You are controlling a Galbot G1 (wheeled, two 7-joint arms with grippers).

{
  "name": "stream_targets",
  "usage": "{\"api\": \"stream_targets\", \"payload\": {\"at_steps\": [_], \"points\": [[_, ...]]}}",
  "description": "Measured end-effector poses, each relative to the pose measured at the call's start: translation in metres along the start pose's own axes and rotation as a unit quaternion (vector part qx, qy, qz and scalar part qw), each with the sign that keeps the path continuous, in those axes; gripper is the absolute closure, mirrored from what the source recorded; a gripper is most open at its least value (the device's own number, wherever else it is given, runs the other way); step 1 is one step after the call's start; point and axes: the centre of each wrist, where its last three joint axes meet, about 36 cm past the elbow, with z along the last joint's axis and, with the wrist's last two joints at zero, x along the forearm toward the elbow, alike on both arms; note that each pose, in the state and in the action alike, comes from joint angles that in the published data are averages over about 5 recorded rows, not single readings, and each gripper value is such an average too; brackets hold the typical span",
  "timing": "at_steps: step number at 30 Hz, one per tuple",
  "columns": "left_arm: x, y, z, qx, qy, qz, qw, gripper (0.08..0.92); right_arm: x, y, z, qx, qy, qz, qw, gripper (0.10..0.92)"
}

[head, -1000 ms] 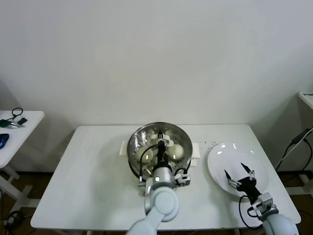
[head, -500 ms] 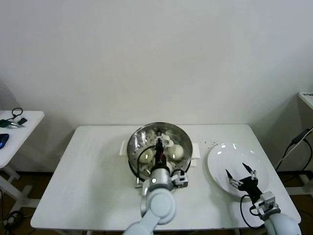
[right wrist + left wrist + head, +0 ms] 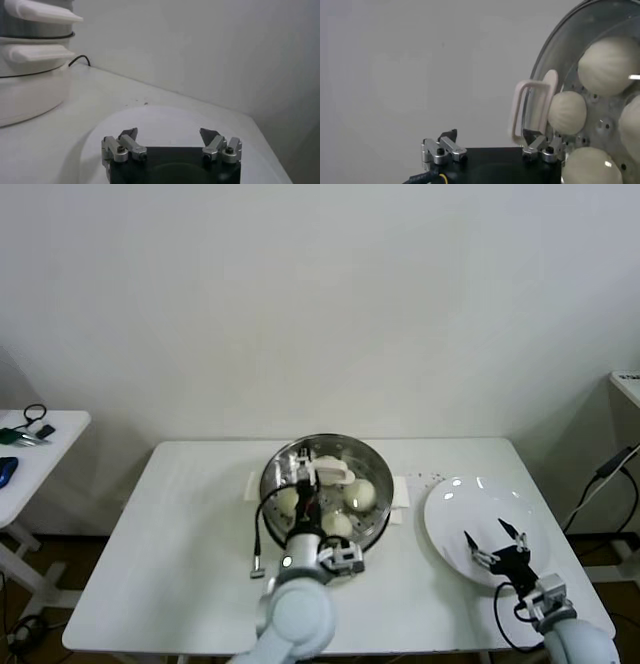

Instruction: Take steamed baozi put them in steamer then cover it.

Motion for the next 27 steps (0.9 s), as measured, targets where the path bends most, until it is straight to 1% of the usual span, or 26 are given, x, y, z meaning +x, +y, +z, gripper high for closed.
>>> {"api": "stream_targets", "payload": {"at_steps": [6,14,16,18,21,23,27], "points": [[0.015,0.006,0.022,0.025,0.000,0.009,1.000,0.177,-0.002,-0.002,-0.002,0.001,-0.002,-0.001,1.000,0.200],[0.029,0.016,0.070,0.080,0.017,0.011,0.997,0.177,-0.005,-0.003,-0.006,0.002,-0.011,-0.002,1.000,0.200],[0.032,0.018,0.085,0.101,0.015,0.012,0.995,0.177,-0.005,-0.003,-0.007,0.002,-0.013,-0.002,1.000,0.200],[0.034,0.019,0.101,0.125,0.009,0.013,0.992,0.177,-0.005,-0.003,-0.007,0.002,-0.016,-0.003,1.000,0.200],[0.036,0.019,0.126,0.170,-0.007,0.012,0.985,0.177,-0.005,-0.003,-0.008,0.002,-0.021,-0.004,1.000,0.200],[0.037,0.019,0.144,0.207,-0.017,0.009,0.978,0.177,-0.005,-0.002,-0.009,0.002,-0.025,-0.005,1.000,0.200],[0.039,0.014,0.180,0.291,-0.024,-0.002,0.956,0.177,-0.005,0.002,-0.011,0.001,-0.035,-0.007,0.999,0.200]]}}
